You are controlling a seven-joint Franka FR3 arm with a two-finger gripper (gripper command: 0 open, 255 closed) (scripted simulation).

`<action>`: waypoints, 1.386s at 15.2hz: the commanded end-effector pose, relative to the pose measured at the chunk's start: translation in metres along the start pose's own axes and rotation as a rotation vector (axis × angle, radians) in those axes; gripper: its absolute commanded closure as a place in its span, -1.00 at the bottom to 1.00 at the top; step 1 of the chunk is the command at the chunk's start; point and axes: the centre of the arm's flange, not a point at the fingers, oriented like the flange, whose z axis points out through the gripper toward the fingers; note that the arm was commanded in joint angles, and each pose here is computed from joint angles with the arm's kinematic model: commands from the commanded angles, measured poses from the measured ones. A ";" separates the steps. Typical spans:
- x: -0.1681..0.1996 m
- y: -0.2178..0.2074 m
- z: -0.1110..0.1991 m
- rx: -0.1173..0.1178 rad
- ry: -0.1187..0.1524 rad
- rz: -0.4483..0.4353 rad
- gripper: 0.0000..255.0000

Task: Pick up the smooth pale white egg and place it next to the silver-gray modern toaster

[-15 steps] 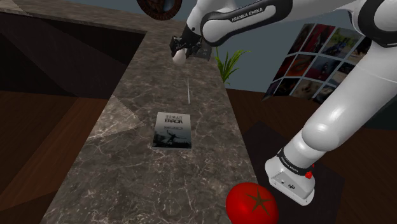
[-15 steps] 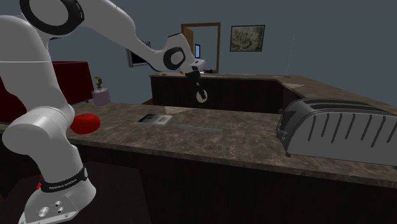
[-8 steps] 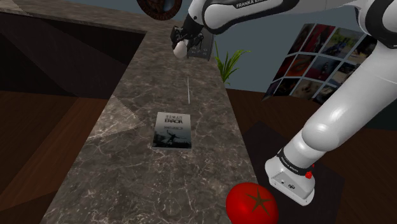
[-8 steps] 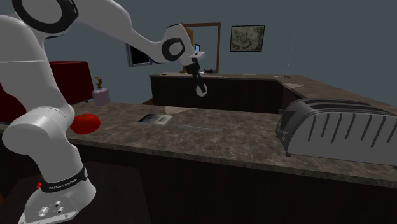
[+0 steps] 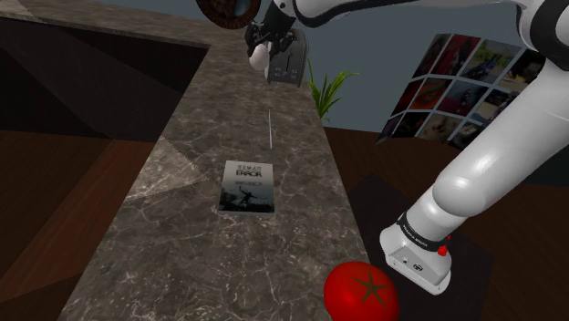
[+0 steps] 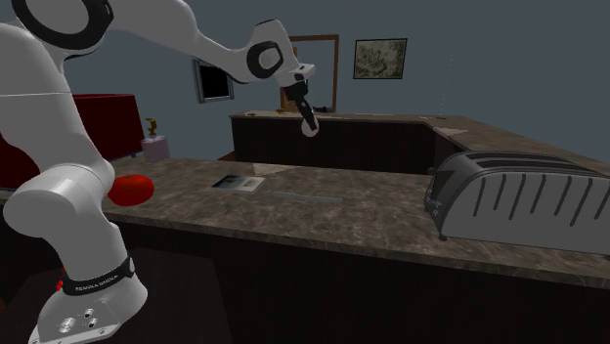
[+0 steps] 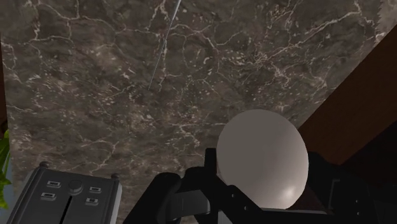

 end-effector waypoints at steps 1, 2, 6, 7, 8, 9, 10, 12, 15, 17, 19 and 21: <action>0.005 -0.002 -0.009 0.000 0.000 0.000 1.00; 0.008 -0.003 -0.014 0.000 0.000 0.000 1.00; 0.017 -0.006 -0.033 0.000 0.000 0.000 1.00; 0.019 -0.007 -0.038 0.000 0.000 0.000 1.00; 0.021 -0.008 -0.042 0.000 0.000 0.000 1.00; 0.024 -0.009 -0.047 0.000 0.000 0.000 1.00; 0.026 -0.010 -0.052 0.000 0.000 0.000 1.00; 0.030 -0.012 -0.061 0.000 0.000 0.000 1.00; 0.049 0.006 -0.056 0.000 0.000 0.000 1.00; 0.068 0.024 -0.050 0.000 0.000 0.000 1.00; 0.087 0.041 -0.044 0.000 0.000 0.000 1.00; 0.105 0.059 -0.039 0.000 0.000 0.000 1.00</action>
